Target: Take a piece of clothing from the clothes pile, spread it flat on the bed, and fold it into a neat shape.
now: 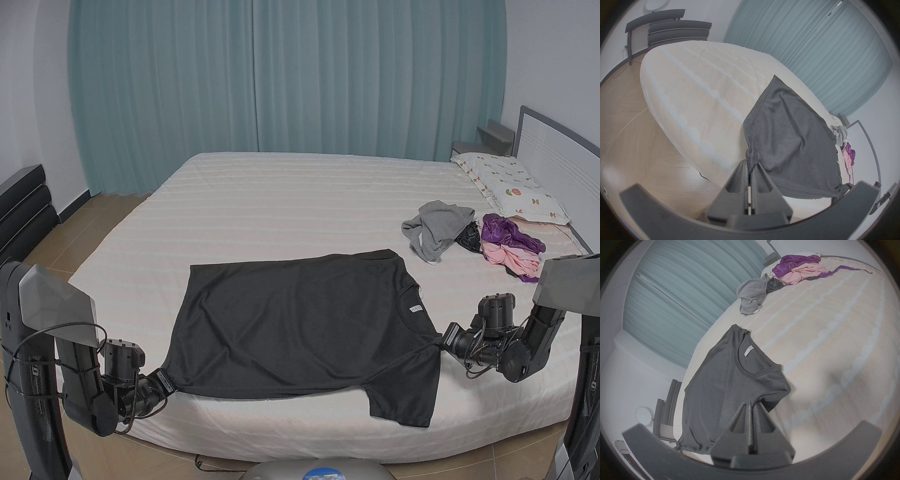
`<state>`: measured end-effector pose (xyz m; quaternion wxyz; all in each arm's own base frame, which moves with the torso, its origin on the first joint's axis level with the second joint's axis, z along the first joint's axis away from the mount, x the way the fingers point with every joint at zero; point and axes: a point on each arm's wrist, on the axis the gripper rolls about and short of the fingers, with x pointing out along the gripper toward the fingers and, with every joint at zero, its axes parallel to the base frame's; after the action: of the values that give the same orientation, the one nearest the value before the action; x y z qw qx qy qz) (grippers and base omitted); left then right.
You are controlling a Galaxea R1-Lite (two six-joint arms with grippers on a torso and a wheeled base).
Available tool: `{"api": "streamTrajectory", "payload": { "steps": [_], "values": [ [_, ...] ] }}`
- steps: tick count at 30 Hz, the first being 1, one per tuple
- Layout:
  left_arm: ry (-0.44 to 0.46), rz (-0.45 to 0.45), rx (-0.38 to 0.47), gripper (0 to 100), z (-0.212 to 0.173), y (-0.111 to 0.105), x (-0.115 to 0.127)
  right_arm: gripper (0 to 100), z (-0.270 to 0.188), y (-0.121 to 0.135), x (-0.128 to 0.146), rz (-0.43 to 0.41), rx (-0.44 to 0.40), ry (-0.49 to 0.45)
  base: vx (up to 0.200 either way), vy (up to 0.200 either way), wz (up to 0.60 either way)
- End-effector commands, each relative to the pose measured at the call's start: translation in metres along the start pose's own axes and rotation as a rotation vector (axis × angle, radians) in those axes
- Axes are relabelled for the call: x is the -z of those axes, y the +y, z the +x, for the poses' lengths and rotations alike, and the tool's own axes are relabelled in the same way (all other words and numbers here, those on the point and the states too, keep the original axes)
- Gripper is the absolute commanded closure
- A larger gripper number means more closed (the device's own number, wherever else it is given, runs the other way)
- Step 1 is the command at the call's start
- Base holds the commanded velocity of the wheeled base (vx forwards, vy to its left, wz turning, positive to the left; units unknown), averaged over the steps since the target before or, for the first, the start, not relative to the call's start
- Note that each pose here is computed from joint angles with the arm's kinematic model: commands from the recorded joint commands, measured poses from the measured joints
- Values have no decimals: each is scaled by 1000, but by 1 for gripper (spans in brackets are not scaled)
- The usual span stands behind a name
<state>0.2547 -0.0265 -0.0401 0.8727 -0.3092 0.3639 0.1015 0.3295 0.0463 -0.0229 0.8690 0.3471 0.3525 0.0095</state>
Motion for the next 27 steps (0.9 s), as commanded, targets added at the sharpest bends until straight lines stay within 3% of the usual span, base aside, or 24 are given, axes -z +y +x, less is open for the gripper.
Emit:
{"api": "streamTrajectory", "payload": {
  "steps": [1, 5, 6, 15, 21, 27],
  "values": [
    [5, -2, -4, 100, 0, 1, 1, 100, 4, 1, 0, -9, -7, 4, 0, 0, 0],
    [7, -4, -6, 100, 1, 2, 2, 100, 8, -4, 5, -29, 16, 33, 0, 0, 0],
    [7, -4, -6, 100, 1, 2, 2, 0, 7, -4, 5, -40, 14, 34, 0, 0, 0],
    [6, -5, -5, 100, 1, 1, 1, 0, -20, -5, 0, -70, 8, 19, 0, 0, 0],
    [6, -6, -7, 100, 0, 2, 1, 0, -39, -15, 34, -146, 1, 160, 0, 0, 0],
    [5, -6, -6, 100, 0, 2, 1, 0, -30, -18, 55, -166, -10, 203, 0, 0, 0]
  ]
}}
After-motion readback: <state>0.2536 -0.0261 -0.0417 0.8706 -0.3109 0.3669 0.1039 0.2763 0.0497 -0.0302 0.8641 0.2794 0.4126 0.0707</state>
